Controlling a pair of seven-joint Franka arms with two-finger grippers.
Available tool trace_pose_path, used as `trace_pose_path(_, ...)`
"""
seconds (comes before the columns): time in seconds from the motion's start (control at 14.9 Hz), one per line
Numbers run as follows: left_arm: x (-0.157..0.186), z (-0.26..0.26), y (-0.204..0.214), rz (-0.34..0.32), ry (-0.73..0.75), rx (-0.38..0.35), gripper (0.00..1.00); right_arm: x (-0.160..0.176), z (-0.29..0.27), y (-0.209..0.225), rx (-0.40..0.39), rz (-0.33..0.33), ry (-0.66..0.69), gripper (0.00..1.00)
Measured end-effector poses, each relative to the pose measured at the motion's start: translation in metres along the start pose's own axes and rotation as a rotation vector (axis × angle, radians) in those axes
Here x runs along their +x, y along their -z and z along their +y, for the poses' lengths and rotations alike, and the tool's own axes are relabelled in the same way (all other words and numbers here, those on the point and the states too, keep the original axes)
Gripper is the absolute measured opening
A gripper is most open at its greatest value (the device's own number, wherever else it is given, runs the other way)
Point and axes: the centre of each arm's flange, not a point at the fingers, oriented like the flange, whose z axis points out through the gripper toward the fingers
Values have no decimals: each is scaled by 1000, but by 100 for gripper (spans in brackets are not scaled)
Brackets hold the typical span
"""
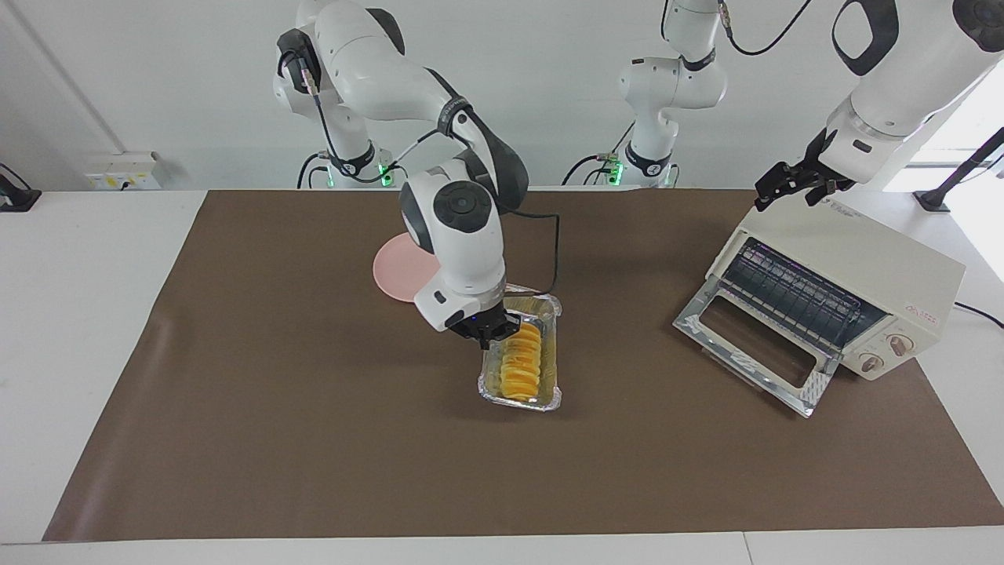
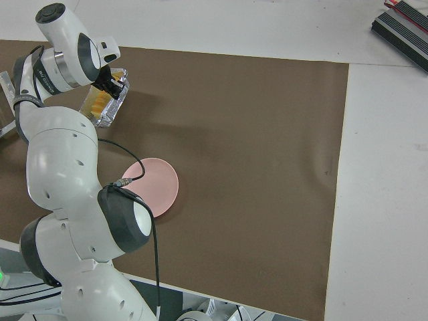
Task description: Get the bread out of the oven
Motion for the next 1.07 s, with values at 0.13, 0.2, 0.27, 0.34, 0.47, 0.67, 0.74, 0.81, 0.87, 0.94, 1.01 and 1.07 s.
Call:
trace_pose_path(0.13,0,0,0,0,0,0,100,17,27,-2,-5,-2,46,1)
trace_pose_path(0.2,0,0,0,0,0,0,100,27,46,-5,-9,-7,70,1)
trace_pose_path(0.27,0,0,0,0,0,0,100,37,68,-9,-13,-13,92,1)
trace_pose_path(0.34,0,0,0,0,0,0,100,48,91,-15,-14,-14,113,1)
trace_pose_path(0.47,0,0,0,0,0,0,100,65,133,-28,-11,-6,138,1)
trace_pose_path(0.67,0,0,0,0,0,0,100,71,166,-52,-5,16,132,1)
trace_pose_path(0.74,0,0,0,0,0,0,100,67,168,-59,-2,26,131,1)
trace_pose_path(0.81,0,0,0,0,0,0,100,63,169,-66,-1,33,135,1)
trace_pose_path(0.87,0,0,0,0,0,0,100,58,170,-72,0,39,145,1)
trace_pose_path(0.94,0,0,0,0,0,0,100,53,172,-77,-1,41,153,1)
trace_pose_path(1.01,0,0,0,0,0,0,100,49,175,-80,-1,44,159,1)
trace_pose_path(1.07,0,0,0,0,0,0,100,46,176,-79,-1,46,161,1)
